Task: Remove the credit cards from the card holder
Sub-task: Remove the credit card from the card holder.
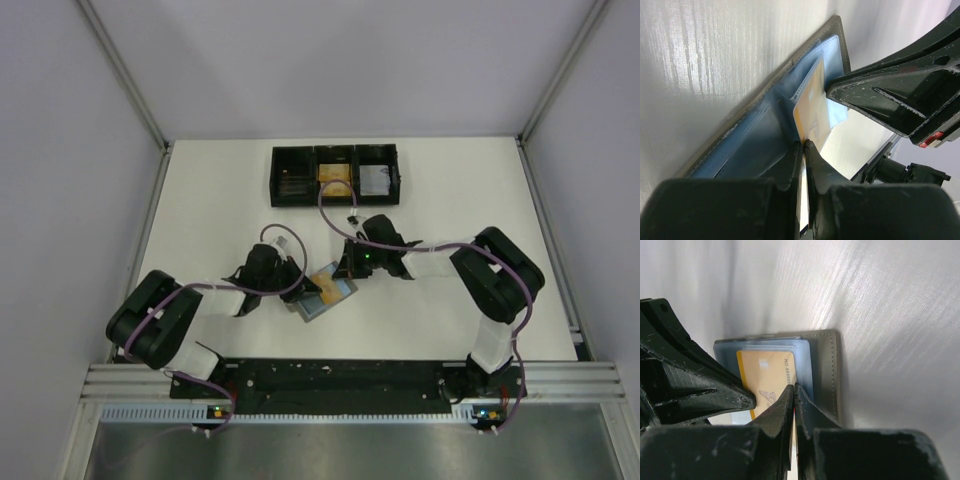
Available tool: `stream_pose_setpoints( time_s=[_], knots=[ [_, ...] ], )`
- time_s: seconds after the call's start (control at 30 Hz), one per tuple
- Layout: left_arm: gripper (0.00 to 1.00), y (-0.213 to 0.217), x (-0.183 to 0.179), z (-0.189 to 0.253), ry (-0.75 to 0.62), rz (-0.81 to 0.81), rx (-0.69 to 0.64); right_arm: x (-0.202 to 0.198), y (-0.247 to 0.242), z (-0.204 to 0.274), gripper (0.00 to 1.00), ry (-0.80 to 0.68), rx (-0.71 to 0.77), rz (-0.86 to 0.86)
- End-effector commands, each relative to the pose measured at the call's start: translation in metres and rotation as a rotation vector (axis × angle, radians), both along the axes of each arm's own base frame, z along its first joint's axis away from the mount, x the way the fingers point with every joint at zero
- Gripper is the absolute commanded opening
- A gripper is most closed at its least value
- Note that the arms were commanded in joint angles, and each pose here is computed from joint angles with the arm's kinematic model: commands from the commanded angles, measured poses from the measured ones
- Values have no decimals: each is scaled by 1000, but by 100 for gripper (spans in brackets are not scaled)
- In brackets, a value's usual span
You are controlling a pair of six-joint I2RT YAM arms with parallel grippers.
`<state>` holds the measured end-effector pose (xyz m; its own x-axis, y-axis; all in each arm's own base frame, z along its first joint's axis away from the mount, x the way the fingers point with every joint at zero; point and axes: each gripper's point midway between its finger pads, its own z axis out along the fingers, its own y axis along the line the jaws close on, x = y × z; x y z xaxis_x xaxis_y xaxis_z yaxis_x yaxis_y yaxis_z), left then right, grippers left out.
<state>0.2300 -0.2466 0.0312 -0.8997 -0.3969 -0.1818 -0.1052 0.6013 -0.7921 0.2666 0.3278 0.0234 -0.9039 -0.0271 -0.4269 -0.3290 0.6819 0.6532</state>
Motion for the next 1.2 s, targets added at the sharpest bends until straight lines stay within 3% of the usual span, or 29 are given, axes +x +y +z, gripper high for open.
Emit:
stream_pose_setpoints(
  time_s=[0.0, 0.27, 0.57, 1.17],
  knots=[
    [9, 2, 1, 1, -4, 28, -25, -4, -27, -27, 0, 35, -124, -65],
    [13, 3, 0, 5, -10, 39, -32, -4, -29, -30, 0, 40, -133, -72],
    [0, 6, -3, 6, -15, 46, -29, -5, -36, -41, 0, 69, -189, -87],
    [0, 23, -19, 1, 19, 97, 4, -1, -46, -47, 0, 99, -201, -129]
  ],
)
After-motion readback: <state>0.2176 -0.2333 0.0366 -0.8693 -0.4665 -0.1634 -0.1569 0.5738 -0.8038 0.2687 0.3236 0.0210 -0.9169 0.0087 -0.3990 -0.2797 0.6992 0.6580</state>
